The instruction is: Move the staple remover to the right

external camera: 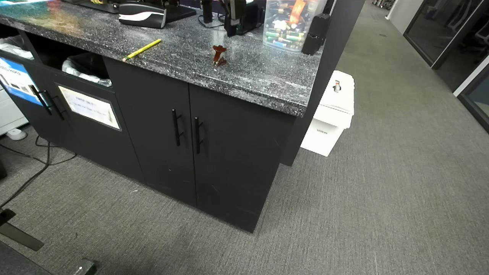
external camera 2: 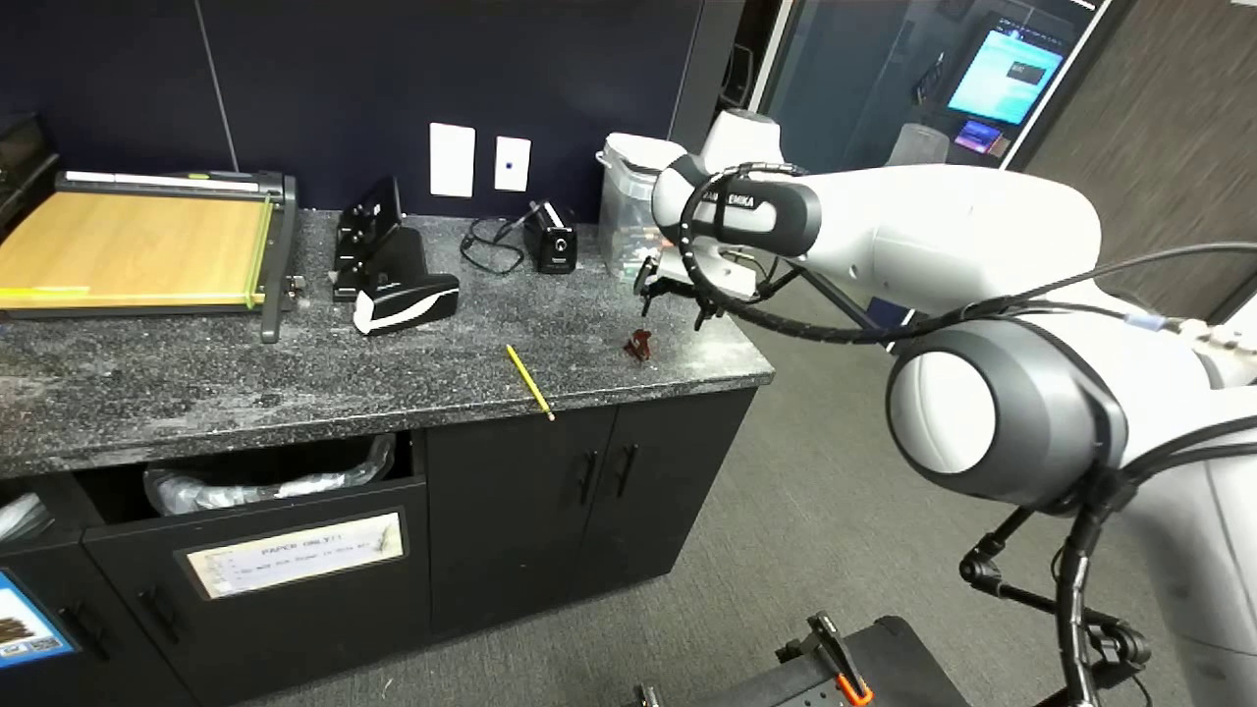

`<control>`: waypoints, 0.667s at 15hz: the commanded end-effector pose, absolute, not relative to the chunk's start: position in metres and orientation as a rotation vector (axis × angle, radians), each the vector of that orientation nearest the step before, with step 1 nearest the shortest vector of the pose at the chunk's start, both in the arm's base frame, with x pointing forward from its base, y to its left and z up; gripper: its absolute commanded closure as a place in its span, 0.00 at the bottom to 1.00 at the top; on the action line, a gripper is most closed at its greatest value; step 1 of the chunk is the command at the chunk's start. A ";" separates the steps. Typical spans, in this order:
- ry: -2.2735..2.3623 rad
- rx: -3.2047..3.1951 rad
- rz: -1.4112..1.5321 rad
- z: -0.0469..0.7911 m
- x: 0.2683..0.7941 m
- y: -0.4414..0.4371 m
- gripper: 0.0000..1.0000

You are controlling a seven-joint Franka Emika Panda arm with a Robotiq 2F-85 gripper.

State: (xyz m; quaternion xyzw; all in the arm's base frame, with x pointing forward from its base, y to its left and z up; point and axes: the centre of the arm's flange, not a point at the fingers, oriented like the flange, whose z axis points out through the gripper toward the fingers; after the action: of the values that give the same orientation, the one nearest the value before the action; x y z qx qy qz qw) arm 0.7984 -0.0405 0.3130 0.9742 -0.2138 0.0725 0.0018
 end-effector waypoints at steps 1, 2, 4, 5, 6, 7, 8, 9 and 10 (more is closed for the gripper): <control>-0.724 3.043 0.181 0.291 0.875 -0.046 0.00; -0.726 3.041 0.165 0.282 0.878 -0.046 0.00; -0.725 3.040 0.137 0.265 0.882 -0.043 0.00; -0.721 3.044 0.125 0.258 0.884 -0.041 0.00; -0.718 3.045 0.118 0.251 0.885 -0.039 0.00; -0.716 3.045 0.110 0.244 0.886 -0.037 0.00; -0.716 3.044 0.105 0.238 0.886 -0.036 0.00; -0.719 3.043 0.106 0.233 0.887 -0.034 0.00; -0.721 3.042 0.106 0.228 0.887 -0.033 0.00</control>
State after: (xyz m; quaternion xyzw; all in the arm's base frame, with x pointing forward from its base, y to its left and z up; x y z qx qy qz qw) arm 0.8126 -0.0353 0.2331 0.9743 -0.2219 0.0372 0.0120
